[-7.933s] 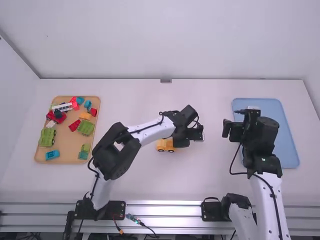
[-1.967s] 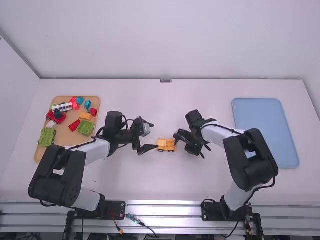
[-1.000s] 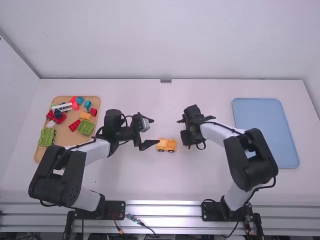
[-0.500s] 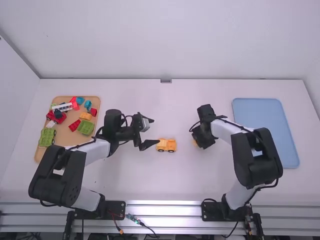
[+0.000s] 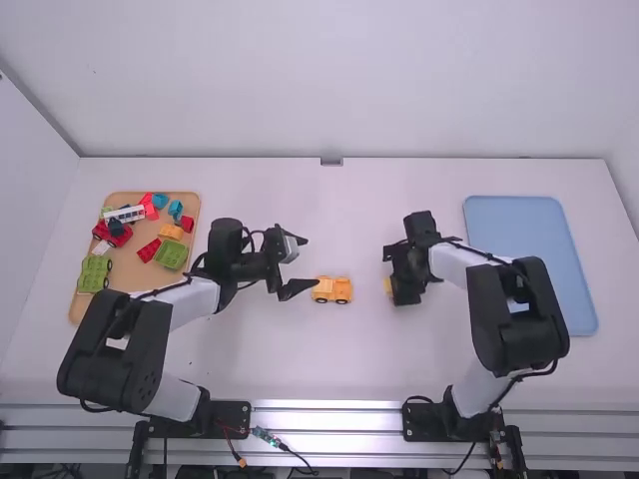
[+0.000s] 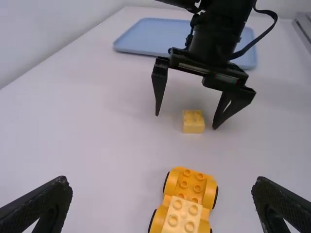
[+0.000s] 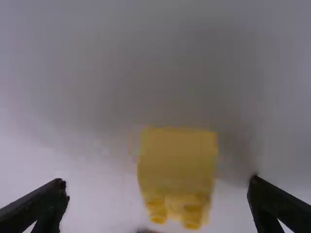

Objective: Assemble lego blocks to make yellow taxi

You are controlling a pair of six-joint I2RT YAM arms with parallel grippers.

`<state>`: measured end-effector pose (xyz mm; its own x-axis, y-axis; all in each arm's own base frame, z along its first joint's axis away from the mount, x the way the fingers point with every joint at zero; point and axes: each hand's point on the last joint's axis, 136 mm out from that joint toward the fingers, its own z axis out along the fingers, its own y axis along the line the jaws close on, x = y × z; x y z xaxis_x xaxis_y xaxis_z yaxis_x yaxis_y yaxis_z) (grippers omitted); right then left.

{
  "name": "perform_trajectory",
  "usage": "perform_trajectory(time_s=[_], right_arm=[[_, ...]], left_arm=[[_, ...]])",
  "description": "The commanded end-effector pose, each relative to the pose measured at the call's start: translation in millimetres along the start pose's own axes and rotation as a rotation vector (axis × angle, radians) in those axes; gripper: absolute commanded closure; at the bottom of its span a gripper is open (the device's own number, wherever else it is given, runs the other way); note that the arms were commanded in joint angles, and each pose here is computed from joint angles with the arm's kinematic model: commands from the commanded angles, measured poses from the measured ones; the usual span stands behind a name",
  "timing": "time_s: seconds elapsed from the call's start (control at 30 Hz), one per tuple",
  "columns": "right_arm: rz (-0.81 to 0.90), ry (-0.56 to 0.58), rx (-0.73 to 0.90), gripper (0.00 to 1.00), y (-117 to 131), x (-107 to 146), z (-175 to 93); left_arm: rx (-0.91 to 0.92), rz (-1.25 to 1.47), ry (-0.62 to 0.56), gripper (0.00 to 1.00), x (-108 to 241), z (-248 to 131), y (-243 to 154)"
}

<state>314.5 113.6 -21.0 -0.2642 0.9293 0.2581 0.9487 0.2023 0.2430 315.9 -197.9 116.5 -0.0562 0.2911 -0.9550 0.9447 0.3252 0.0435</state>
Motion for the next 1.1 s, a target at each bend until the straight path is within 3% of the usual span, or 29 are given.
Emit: perform_trajectory(time_s=[0.0, 0.23, 0.37, 0.57, 0.67, 0.8, 0.83, 0.97, 1.0, 1.07], right_arm=[[0.003, -0.01, 0.043, 0.01, -19, -4, 10], [-0.097, 0.027, 0.07, 0.01, -14, 3, -1], [-0.082, -0.038, 0.185, 0.01, -18, -5, -30], [-0.267, -0.094, 0.235, 0.01, 10, -9, -80], [-0.481, -0.148, 0.271, 0.01, 22, -20, -109], [-0.661, -0.19, 0.262, 0.01, 40, -28, -127], [-0.829, -0.231, 0.234, 0.01, 57, -32, -128], [-1.142, -0.286, 0.147, 0.01, 86, -26, -118], [-1.303, -0.294, 0.091, 0.01, 94, -17, -111], [-1.467, -0.292, 0.011, 0.01, 99, -3, -103]], left_arm=[[0.001, 0.026, -0.028, 0.01, -14, -3, 1], [0.0, 0.026, -0.027, 0.01, -14, -3, 2], [0.0, 0.026, -0.027, 0.01, -14, -3, 2], [-0.049, 0.021, 0.005, 0.01, -8, -3, 10], [-0.137, 0.021, 0.055, 0.01, 0, -5, 25], [-0.177, 0.038, 0.061, 0.01, -1, -6, 32], [-0.181, 0.036, 0.065, 0.01, 0, -6, 33], [-0.161, 0.033, 0.111, 0.01, 13, -6, 27], [-0.134, 0.043, 0.127, 0.01, 18, -6, 21], [-0.106, 0.053, 0.137, 0.01, 22, -5, 15]])
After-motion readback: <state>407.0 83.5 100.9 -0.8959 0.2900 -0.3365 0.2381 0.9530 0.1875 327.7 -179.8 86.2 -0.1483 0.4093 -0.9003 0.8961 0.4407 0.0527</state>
